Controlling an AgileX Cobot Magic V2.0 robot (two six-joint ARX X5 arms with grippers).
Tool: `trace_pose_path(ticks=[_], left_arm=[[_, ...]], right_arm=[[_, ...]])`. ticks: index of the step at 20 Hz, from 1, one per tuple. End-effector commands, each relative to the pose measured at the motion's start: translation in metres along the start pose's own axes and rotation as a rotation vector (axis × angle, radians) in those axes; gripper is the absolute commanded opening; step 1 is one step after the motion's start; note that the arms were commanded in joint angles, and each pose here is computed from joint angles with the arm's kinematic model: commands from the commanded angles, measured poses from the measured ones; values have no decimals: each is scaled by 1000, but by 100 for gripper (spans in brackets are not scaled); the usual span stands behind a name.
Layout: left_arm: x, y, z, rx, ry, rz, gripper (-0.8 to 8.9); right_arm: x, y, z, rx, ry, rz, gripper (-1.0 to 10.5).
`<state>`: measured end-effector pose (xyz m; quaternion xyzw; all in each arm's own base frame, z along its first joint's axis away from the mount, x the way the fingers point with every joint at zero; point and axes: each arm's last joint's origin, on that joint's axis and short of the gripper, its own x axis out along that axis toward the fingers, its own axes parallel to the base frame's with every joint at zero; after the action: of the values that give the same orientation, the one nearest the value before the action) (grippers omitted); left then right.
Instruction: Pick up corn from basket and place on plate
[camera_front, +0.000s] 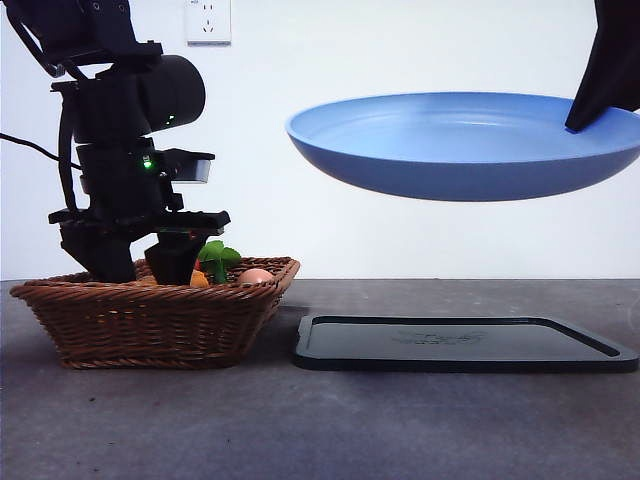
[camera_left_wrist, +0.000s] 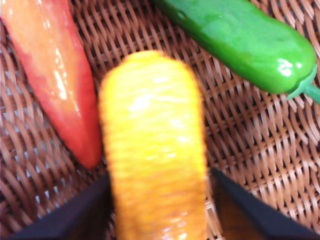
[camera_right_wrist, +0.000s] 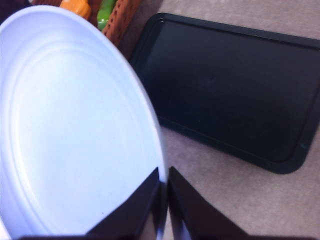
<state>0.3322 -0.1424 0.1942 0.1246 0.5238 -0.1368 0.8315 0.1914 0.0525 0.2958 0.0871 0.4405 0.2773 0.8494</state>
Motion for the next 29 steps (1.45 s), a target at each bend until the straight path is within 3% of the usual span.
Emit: trace_pose_path(ticks=[1,8,12,18,22,29], left_arm=[[1,-2,5,-18,-5,1,211],[-14,-1,11,-63,-19,-1,189],[-54,-1,21,-81,-131,-31,189],[-121,-17,18,-80,-295,-232,189],[-137,-50,12,-7,-308,-385,189],[-112,-129,5,179,-270,-478,189]], right_arm=[[-3,1,6,-19,-24,5,1],[-3,0,6,-9,-23,1,1],[1,-2,7,5,-10,0,1],[37,-19,17,74,66,7,1],[66,-32,23,122,101,54,1],[84,-37,26,154,117,105,1]])
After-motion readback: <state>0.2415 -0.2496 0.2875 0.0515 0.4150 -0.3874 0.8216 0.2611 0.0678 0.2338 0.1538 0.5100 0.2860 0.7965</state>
